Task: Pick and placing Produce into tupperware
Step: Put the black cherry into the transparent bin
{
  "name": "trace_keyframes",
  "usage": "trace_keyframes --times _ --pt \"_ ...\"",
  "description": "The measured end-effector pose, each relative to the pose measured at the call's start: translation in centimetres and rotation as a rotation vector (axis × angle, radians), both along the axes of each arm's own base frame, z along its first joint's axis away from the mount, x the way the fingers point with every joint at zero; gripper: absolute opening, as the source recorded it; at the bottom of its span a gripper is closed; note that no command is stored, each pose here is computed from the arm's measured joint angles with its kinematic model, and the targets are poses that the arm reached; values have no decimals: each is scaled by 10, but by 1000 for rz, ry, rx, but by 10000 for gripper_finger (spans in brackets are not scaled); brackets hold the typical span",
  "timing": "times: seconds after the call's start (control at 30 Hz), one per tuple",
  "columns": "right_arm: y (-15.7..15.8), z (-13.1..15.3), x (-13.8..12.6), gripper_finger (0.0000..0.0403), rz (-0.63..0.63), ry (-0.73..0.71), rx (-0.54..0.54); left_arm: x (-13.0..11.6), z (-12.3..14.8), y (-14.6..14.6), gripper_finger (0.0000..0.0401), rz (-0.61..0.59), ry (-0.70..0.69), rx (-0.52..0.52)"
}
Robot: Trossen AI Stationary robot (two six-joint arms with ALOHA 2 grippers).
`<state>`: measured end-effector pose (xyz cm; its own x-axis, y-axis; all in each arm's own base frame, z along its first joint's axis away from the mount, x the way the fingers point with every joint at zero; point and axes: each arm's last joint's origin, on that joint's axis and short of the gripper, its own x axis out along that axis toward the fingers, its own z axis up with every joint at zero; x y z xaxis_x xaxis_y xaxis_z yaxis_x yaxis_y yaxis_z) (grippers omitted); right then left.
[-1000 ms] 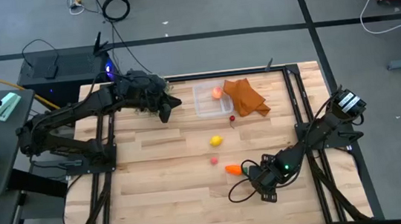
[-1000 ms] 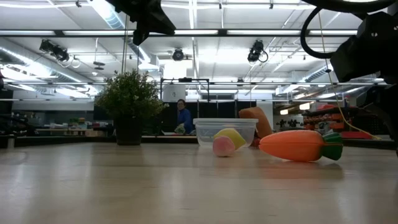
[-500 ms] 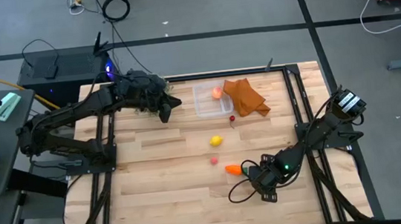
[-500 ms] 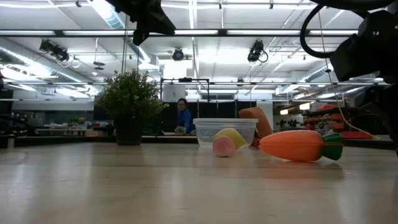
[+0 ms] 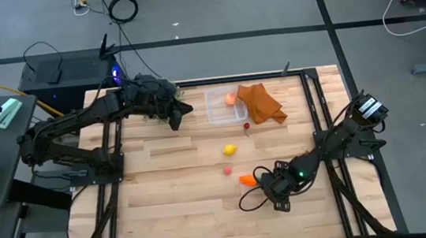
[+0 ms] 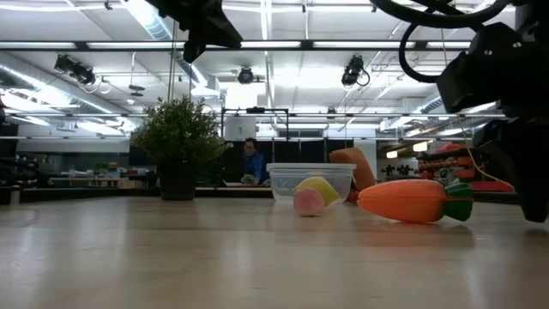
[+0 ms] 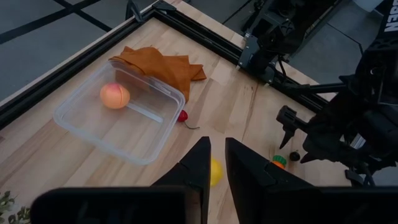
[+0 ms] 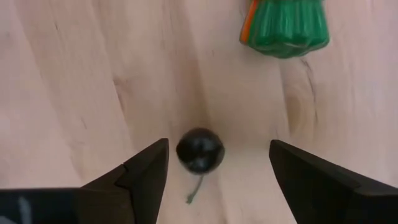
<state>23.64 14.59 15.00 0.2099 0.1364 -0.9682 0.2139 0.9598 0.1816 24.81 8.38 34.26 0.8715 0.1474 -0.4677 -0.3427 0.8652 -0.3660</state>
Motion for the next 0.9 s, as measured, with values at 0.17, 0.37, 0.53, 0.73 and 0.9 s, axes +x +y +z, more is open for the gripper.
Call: trace_keyframes --times 0.17,0.37,0.53,0.73,0.9 --pt "0 0 1 244 14 -4 15 0 0 0 52 0 0 0" --pt "3 1 2 244 24 -19 36 0 0 0 54 0 0 0" --pt "3 1 2 244 34 -22 28 0 0 0 56 -2 1 4" --pt "2 1 2 244 36 -26 15 0 0 0 51 -7 3 14" --pt "2 -1 1 240 36 -9 5 0 0 0 56 -7 3 14"
